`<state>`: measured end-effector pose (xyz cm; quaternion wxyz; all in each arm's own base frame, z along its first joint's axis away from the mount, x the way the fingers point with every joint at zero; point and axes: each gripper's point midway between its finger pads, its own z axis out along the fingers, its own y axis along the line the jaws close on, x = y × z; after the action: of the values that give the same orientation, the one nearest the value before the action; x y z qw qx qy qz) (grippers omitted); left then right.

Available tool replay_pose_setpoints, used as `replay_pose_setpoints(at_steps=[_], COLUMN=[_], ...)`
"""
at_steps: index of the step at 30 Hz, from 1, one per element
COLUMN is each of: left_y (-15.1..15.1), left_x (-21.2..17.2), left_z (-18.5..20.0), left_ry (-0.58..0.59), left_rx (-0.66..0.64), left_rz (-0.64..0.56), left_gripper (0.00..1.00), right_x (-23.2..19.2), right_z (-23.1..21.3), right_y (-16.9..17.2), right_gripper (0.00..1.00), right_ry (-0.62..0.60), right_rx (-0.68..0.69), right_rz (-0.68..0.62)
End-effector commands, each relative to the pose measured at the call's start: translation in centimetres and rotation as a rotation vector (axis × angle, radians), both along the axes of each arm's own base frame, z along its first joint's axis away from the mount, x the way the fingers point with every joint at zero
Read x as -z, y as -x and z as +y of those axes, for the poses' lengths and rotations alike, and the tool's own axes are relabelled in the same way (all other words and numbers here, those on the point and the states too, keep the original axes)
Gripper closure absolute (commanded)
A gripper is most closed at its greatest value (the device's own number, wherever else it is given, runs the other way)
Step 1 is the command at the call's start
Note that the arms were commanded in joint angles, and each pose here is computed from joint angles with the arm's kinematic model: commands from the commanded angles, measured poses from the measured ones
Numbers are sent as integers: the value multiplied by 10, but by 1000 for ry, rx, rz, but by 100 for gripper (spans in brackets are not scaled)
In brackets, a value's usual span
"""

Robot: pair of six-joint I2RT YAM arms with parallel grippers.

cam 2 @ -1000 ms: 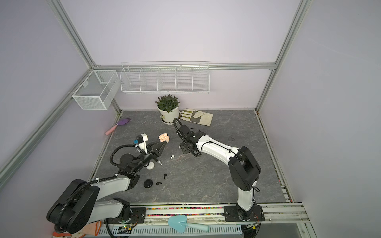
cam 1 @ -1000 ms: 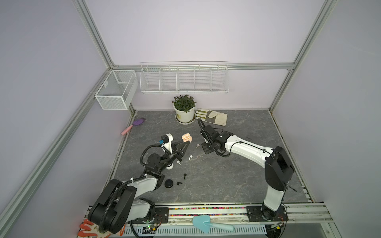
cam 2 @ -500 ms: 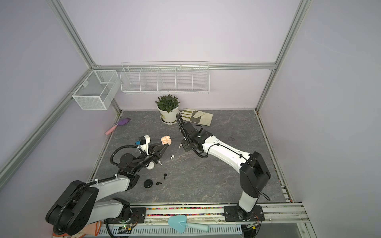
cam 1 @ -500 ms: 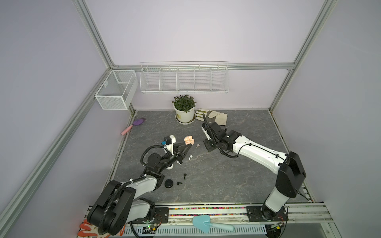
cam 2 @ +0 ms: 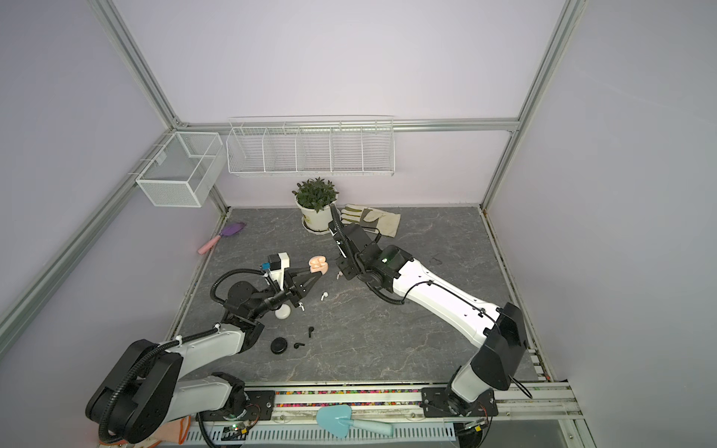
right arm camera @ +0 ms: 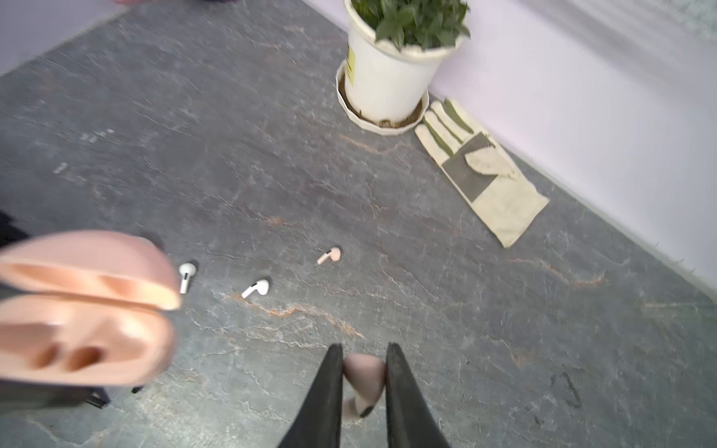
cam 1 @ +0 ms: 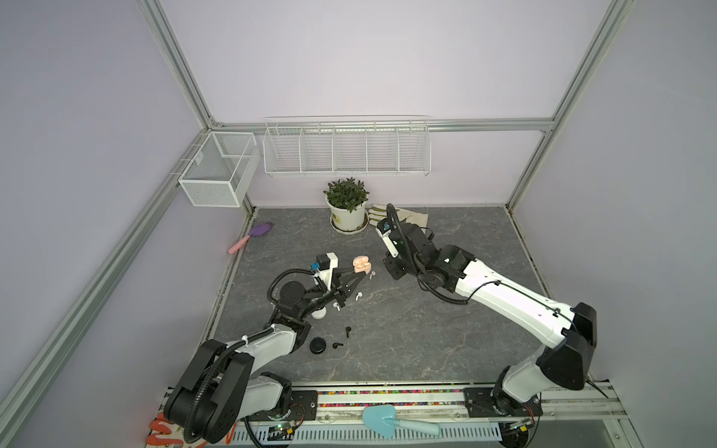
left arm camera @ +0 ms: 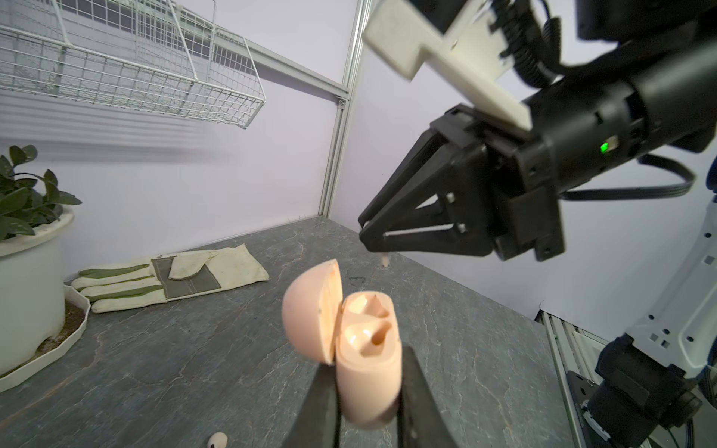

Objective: Insert the wireless bluetooth earbuds into the charging case
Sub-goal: 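Lift the pink earbud and carry it toward the open case in the left gripper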

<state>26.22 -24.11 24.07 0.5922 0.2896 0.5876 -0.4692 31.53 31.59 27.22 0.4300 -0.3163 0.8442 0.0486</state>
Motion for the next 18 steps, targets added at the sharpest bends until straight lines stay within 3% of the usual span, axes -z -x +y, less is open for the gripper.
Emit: replay_pose_setpoints(at_steps=[1, 8, 18], left_y=[5, 0, 1], left_x=[-17, -21, -24], left_z=[-4, -6, -5], left_ry=[16, 7, 18], left_rx=[40, 35, 28], left_rz=[-95, -116, -132], left_gripper=[100, 100, 100], right_x=[-37, -59, -46], right_z=[-3, 19, 50], right_y=[9, 19, 28], right_gripper=[80, 81, 82], right_ry=[1, -29, -17], right_rx=[15, 65, 110], right_rz=[-75, -50, -39])
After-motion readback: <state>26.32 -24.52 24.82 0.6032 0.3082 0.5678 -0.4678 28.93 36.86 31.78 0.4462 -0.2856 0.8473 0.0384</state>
